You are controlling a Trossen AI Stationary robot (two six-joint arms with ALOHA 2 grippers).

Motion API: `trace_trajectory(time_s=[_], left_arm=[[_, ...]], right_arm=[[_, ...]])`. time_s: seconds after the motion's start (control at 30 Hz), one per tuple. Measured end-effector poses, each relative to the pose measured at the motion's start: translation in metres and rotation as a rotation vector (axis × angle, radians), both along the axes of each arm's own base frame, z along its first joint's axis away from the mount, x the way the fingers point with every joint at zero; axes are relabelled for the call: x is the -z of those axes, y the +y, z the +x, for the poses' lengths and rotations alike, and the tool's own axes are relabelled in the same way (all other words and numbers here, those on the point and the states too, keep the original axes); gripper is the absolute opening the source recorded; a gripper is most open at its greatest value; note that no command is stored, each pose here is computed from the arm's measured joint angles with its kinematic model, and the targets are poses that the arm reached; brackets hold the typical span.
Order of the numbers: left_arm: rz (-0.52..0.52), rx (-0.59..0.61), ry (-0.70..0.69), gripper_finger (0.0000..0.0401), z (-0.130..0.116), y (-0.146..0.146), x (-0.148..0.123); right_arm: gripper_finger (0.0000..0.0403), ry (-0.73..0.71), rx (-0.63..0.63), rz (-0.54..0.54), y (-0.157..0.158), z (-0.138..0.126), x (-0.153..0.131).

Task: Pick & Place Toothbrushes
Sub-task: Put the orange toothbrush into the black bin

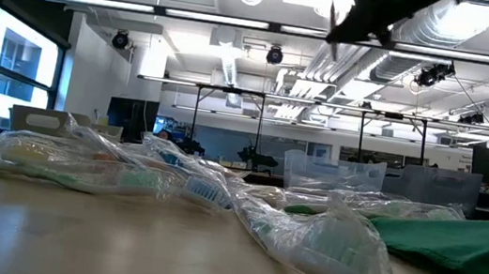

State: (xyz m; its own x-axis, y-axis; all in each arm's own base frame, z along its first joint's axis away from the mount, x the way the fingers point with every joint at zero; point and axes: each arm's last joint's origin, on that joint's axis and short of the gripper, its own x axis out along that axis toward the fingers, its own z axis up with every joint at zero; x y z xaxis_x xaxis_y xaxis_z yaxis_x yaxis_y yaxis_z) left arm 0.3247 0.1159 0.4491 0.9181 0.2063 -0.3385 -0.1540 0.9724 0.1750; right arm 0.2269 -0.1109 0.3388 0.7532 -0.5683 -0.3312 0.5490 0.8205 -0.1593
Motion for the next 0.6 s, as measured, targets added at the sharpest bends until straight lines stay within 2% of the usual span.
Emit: trace_trajectory(time_s=[0.23, 0.47, 0.6], left_arm=[[0.009, 0.002, -0.004, 0.0122, 0.002, 0.001, 0.003], [-0.017, -0.017, 0.026, 0.0122, 0.013, 0.01, 0.044], [-0.035, -0.033, -0.003, 0.0122, 0.019, 0.014, 0.066]], right_arm=[[0.0019, 0.068, 0.183, 0.039, -0.002, -0.04, -0.006], [0.0019, 0.146, 0.36, 0.119, -0.026, -0.06, 0.005], [0.0019, 0.166, 0.465, 0.224, -0.042, -0.061, 0.019]])
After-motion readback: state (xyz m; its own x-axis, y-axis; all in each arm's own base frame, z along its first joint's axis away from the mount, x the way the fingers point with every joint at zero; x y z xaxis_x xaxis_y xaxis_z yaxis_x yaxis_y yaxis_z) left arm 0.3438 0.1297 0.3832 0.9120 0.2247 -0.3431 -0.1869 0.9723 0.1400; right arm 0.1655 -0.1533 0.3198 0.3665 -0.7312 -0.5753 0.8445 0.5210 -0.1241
